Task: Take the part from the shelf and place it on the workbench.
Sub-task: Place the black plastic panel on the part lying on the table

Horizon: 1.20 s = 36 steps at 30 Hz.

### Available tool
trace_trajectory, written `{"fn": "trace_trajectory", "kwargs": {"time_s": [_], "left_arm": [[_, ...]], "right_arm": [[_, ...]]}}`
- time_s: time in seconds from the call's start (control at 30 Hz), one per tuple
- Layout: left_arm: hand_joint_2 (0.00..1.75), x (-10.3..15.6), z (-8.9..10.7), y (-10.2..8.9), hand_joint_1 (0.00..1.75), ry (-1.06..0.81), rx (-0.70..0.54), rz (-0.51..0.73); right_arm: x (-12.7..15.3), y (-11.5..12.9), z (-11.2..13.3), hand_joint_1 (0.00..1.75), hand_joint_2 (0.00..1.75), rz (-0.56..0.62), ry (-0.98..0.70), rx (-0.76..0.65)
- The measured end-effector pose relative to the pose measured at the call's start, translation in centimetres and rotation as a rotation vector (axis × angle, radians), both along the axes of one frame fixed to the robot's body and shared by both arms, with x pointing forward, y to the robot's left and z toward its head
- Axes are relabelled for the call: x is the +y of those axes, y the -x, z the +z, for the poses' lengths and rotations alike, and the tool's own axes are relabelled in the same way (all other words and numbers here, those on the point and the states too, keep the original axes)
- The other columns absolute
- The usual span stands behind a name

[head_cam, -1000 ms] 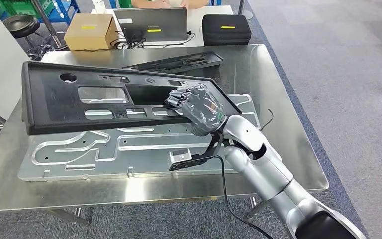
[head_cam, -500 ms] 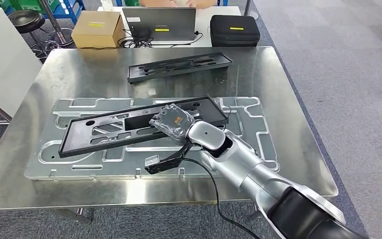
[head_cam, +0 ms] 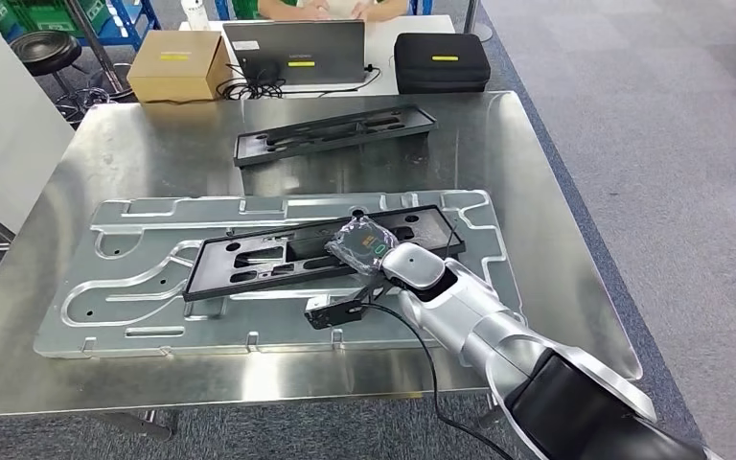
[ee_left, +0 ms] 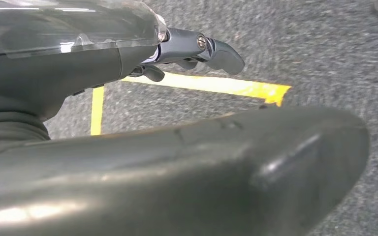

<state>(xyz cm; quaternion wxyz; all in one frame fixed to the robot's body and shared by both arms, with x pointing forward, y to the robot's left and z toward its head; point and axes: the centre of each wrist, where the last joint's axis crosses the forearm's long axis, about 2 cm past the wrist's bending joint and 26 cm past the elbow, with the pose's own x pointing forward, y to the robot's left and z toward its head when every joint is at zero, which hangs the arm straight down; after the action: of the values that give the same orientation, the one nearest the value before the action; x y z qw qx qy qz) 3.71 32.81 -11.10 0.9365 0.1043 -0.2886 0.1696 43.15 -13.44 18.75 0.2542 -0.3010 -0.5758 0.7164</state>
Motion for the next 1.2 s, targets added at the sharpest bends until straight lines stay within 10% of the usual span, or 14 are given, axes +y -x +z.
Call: {"fn": "trace_trajectory", "kwargs": {"time_s": [0.2, 0.33, 0.57, 0.7, 0.97, 1.2], "left_arm": [[0.00, 0.0, 0.0, 0.0, 0.00, -0.014, -0.033, -0.008], [1.75, 0.0, 0.0, 0.0, 0.00, -0.018, -0.053, -0.010], [1.75, 0.0, 0.0, 0.1, 0.00, -0.035, -0.067, -0.022], [0.00, 0.0, 0.0, 0.0, 0.00, -0.037, -0.070, -0.023], [0.00, 0.0, 0.0, 0.2, 0.00, -0.038, -0.073, -0.015], [0.00, 0.0, -0.1, 0.6, 0.00, -0.014, -0.104, 0.013]], "right_arm": [[-0.8, -0.2, -0.6, 1.69, 1.75, -0.043, 0.007, 0.008], [-1.1, -0.1, -1.0, 0.00, 0.00, -0.052, -0.004, -0.002], [-1.3, -0.2, -0.9, 0.00, 0.00, -0.043, -0.086, -0.040], [-1.1, -0.2, -0.8, 0.00, 0.00, -0.039, -0.101, -0.044], [-1.0, 0.1, -1.0, 0.00, 0.00, -0.018, -0.159, -0.048], [-1.1, 1.5, 0.2, 0.00, 0.00, 0.175, -0.903, 0.133]]}}
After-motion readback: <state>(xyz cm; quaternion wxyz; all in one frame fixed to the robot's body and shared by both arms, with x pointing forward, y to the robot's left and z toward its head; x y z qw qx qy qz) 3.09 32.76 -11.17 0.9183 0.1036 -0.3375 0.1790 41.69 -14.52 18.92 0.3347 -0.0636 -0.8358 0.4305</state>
